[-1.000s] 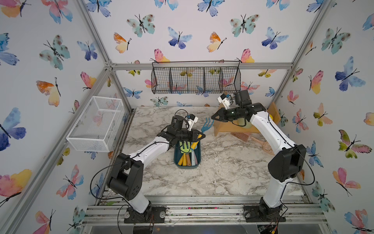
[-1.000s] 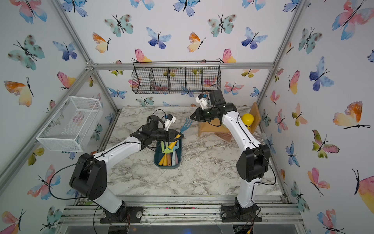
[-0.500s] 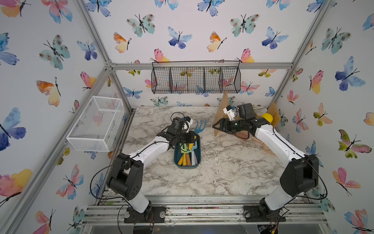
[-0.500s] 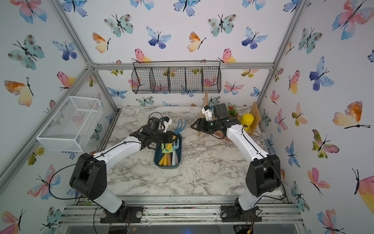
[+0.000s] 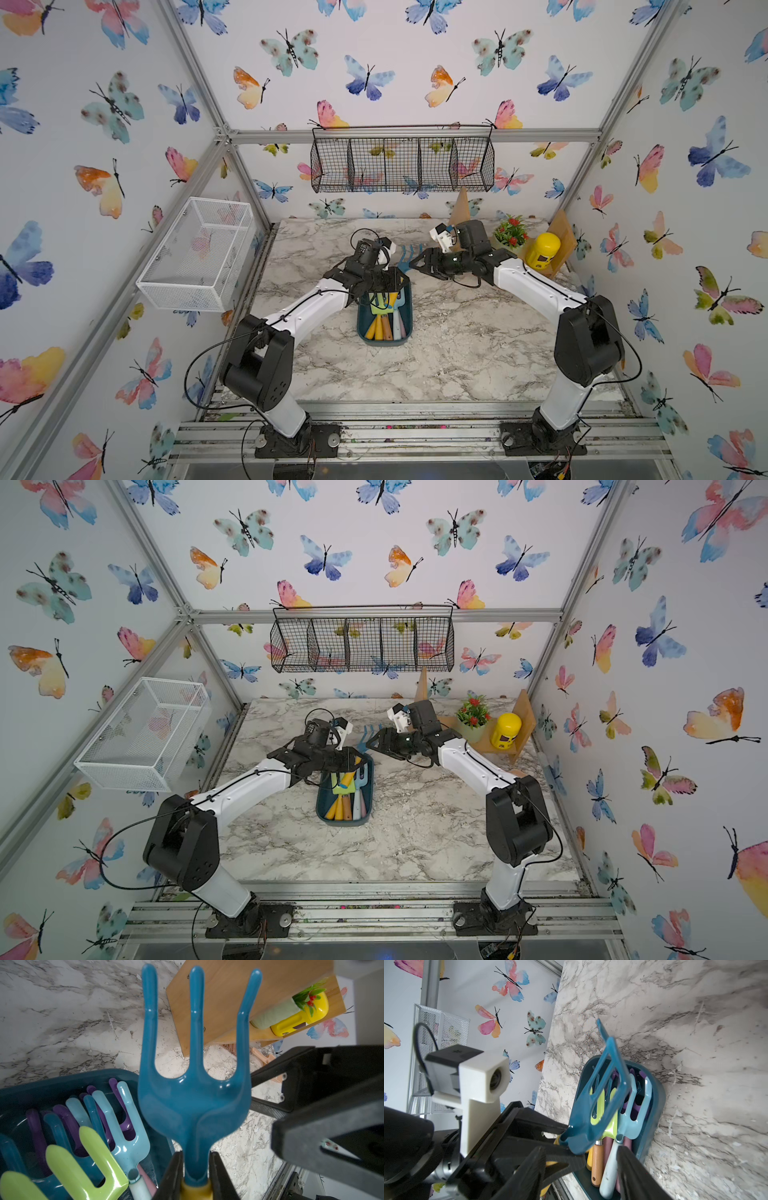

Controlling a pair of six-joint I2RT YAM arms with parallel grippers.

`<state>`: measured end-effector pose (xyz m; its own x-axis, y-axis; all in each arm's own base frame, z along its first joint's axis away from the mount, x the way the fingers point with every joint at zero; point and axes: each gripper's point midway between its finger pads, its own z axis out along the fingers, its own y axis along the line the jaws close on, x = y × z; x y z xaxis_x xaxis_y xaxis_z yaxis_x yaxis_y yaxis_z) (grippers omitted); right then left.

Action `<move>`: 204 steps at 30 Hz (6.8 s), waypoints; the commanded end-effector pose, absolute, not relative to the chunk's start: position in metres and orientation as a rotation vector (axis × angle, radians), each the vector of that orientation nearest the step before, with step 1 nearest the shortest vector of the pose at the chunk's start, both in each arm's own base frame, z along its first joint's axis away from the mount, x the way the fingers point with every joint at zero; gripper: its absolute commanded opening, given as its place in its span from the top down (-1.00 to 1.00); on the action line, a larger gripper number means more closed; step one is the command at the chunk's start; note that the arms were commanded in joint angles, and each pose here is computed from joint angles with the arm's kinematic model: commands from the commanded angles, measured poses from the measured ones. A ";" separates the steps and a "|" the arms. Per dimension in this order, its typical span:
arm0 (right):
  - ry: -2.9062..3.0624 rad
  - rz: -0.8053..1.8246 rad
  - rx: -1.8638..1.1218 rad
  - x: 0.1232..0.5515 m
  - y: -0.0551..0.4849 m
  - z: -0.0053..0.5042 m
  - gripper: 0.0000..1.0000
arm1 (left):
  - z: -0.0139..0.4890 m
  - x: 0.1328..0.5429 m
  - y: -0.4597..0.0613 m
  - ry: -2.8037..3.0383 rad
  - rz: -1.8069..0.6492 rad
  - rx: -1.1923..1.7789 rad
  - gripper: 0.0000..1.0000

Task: Put the rake into the storage box
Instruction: Adjust the rake, then place the rake in the storage box, then reset both arms

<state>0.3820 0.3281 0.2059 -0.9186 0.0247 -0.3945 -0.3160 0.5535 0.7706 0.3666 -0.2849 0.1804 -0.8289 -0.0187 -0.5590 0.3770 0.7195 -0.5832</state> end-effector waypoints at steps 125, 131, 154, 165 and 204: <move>2.494 1.360 -0.242 0.364 0.313 0.188 -0.13 | 0.090 0.395 -0.224 2.515 -0.820 -0.196 1.00; 2.504 1.360 -0.239 0.363 0.314 0.184 -0.13 | 0.086 0.399 -0.222 2.519 -0.792 -0.205 1.00; 2.439 0.803 0.226 0.423 0.149 0.189 -0.19 | 0.215 0.398 -0.122 2.182 -0.222 -0.251 -0.97; 1.984 -0.087 0.316 0.407 -0.002 0.203 -0.26 | 0.209 0.372 -0.001 1.968 0.341 -0.413 -0.97; 1.772 -0.152 0.102 0.377 -0.001 0.104 -0.97 | 0.134 0.352 0.056 1.747 0.158 -0.425 -0.97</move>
<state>0.3745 -0.0031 0.0963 -0.2338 -0.0096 -0.9722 0.1669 0.9847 -0.0499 0.3348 0.0799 0.1235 -0.2154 -0.2012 -0.9556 -0.5096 0.8579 -0.0657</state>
